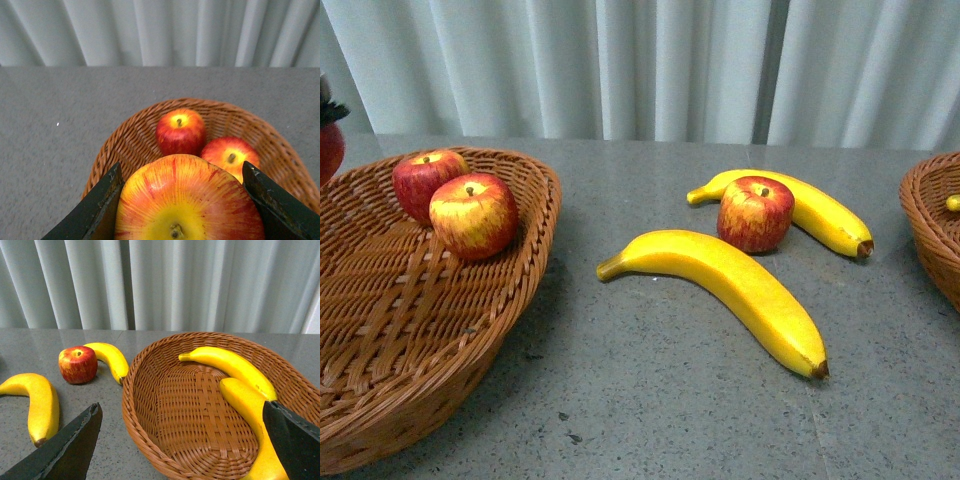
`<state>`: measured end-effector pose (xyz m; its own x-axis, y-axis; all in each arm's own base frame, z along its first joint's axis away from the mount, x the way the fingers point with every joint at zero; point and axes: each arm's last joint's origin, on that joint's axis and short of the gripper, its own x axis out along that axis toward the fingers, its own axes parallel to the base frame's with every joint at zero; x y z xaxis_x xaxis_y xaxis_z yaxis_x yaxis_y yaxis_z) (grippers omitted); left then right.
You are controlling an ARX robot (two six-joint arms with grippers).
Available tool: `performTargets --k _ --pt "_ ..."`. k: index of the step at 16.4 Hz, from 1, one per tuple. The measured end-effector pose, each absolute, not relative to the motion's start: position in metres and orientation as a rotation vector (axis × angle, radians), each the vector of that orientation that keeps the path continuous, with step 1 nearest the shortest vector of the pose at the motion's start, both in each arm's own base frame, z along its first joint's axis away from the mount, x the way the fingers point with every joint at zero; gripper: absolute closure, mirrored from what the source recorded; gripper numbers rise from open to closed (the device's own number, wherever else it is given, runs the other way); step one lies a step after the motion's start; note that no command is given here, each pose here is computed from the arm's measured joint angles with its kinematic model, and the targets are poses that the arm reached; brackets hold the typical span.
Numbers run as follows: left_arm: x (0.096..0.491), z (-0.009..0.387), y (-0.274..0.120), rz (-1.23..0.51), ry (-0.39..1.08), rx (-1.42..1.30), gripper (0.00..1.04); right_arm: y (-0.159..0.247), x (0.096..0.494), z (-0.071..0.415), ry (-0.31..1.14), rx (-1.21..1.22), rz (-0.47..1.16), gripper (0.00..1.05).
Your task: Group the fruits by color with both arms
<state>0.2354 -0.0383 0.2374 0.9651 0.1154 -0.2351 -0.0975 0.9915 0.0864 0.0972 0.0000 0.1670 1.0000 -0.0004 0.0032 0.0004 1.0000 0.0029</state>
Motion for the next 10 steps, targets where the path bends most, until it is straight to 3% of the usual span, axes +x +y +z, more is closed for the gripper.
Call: performTargets --k 5,10 --pt "0.232 0.197 -0.001 0.222 0.328 -0.017 0.42 0.0 0.097 0.167 -0.004 0.003 0.0 0.07" --pt "0.244 0.173 -0.002 0.204 0.377 -0.02 0.42 0.0 0.097 0.167 -0.003 0.003 0.0 0.07"
